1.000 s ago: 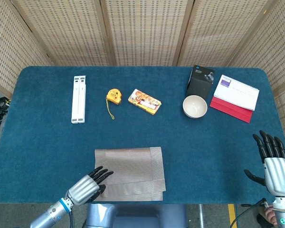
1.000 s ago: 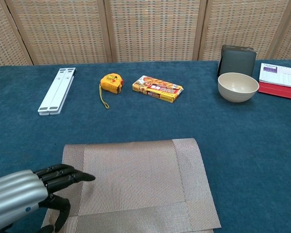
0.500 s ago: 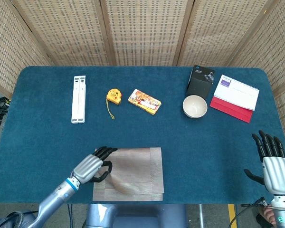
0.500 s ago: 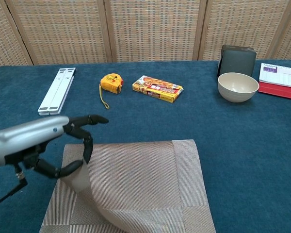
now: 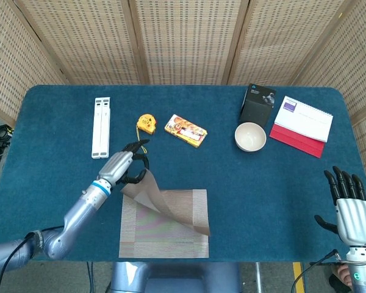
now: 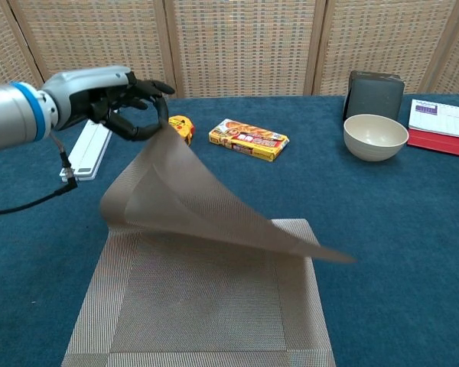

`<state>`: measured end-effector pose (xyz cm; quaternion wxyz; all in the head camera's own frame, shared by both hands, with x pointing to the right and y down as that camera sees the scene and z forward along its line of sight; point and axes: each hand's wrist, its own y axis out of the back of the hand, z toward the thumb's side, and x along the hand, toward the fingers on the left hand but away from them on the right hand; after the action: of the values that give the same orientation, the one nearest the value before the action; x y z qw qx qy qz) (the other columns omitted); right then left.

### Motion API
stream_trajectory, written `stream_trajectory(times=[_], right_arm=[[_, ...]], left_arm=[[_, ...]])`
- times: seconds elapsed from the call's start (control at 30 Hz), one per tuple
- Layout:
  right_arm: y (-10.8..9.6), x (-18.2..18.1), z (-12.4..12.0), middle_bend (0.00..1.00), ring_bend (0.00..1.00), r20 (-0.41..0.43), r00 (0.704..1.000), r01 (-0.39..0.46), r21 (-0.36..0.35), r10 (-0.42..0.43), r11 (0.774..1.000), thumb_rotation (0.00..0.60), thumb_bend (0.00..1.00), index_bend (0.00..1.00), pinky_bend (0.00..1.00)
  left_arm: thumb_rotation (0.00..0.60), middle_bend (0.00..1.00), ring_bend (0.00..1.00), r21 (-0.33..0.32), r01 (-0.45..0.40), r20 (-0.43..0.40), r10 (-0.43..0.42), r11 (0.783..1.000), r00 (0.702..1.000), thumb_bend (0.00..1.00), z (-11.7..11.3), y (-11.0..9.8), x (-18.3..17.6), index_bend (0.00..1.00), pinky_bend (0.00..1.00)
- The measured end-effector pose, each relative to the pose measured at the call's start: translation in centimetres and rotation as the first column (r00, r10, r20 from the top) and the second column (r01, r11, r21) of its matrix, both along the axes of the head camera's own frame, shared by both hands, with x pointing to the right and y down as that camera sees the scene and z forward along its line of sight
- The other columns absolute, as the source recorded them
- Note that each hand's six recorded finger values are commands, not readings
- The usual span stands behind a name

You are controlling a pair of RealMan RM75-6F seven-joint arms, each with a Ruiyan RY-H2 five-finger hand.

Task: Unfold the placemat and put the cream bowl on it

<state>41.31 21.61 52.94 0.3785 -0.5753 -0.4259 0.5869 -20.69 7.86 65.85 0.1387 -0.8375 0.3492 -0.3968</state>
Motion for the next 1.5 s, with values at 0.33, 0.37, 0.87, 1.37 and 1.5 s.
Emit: stream_trajectory(times=[0.33, 0.37, 0.87, 1.37, 1.5], right_arm=[[-0.4, 0.7, 1.4, 0.0, 0.0, -0.058, 0.998, -0.023, -0.023, 0.021, 0.999, 0.6, 0.0, 0.05, 0.0], [-0.5, 0.7, 1.5, 0.0, 0.0, -0.061, 0.998, -0.024, -0.026, 0.022, 0.999, 0.6, 0.0, 0.05, 0.0], [-0.5, 0.7, 2.4, 0.0, 0.0, -0.084, 0.996, -0.025, -0.052, 0.021, 0.998, 0.6, 0.0, 0.05, 0.0], [-1.0, -2.2, 3.2, 0.0, 0.0, -0.02, 0.991, 0.129, -0.074, -0.131, 0.989, 0.6, 0.0, 0.07, 0.0], [-1.3, -3.8, 3.7, 0.0, 0.0, 0.049, 0.976, 0.216, -0.084, -0.212, 0.973, 0.6, 0.0, 0.1, 0.0]], left_arm=[[0.6, 0.0, 0.0, 0.004, 0.231, 0.135, -0.229, 0.973, 0.964, 0.58, 3.1, -8.2, -2.5, 0.72, 0.0], [0.6, 0.0, 0.0, 0.016, 0.251, 0.149, -0.251, 0.968, 0.956, 0.58, 3.4, -8.7, -2.7, 0.71, 0.0], [0.6, 0.0, 0.0, 0.101, 0.359, 0.204, -0.372, 0.928, 0.905, 0.0, 5.6, -10.6, -4.8, 0.0, 0.0], [0.6, 0.0, 0.0, 0.324, 0.128, 0.385, -0.254, 0.937, 0.888, 0.0, -2.3, -7.8, -14.3, 0.0, 0.0], [0.6, 0.0, 0.0, 0.335, 0.076, 0.469, -0.236, 0.939, 0.851, 0.0, -5.3, -3.8, -17.6, 0.0, 0.0]])
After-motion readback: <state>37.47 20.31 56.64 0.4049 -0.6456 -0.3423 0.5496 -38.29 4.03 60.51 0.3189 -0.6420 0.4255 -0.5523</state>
